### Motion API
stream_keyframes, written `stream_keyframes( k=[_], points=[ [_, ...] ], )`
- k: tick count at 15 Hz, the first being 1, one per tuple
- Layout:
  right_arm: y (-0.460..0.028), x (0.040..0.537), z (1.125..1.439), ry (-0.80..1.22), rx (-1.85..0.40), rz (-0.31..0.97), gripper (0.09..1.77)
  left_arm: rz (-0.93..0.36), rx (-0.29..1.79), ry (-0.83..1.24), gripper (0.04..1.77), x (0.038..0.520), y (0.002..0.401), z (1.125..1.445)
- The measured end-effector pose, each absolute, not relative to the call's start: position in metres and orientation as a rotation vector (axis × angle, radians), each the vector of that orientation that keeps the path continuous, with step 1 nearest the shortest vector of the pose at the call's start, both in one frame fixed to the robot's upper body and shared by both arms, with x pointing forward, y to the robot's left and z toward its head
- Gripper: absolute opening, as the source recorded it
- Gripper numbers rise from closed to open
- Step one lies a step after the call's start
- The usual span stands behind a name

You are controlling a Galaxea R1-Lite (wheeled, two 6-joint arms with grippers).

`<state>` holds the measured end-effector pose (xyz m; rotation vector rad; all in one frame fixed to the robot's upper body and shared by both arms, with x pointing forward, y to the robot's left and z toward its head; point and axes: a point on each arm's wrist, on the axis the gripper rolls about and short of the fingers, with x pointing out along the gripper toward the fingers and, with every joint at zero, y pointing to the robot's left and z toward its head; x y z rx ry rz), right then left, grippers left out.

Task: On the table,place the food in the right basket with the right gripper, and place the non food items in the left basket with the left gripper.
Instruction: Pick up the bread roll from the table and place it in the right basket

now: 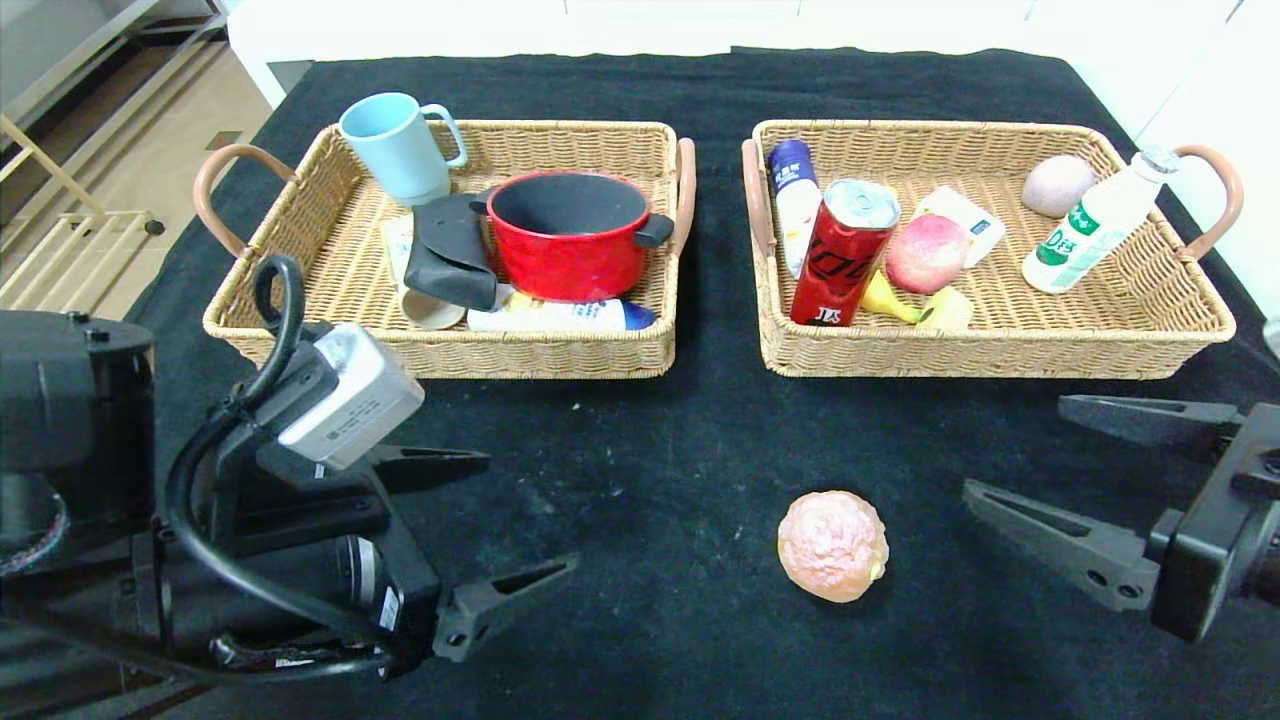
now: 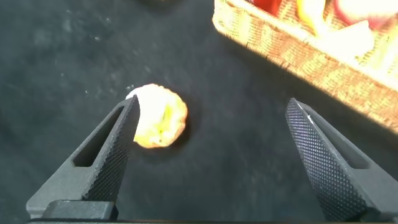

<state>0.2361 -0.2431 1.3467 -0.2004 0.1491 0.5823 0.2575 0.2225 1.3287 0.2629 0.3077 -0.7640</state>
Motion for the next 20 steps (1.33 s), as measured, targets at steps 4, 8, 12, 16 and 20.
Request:
stream_keyframes(
  k=[4, 8, 12, 16, 20],
  points=[
    [-0.228, 0.232, 1.359, 0.372, -0.109, 0.537, 1.71, -0.754, 0.236, 0.283, 1.72, 0.263, 0.234, 1.322],
    [-0.197, 0.242, 1.38, 0.466, 0.014, 0.405, 1.71, -0.747, 0.231, 0.285, 1.72, 0.265, 0.238, 1.319],
    [-0.154, 0.254, 1.375, 0.543, 0.006, 0.281, 1.71, -0.723, 0.222, 0.265, 1.72, 0.264, 0.244, 1.324],
    [-0.129, 0.265, 1.362, 0.646, -0.003, 0.218, 1.71, -0.712, 0.217, 0.225, 1.72, 0.258, 0.249, 1.332],
    [-0.115, 0.278, 1.346, 0.686, -0.039, 0.195, 1.71, -0.712, 0.215, 0.207, 1.72, 0.255, 0.25, 1.336]
  ],
)
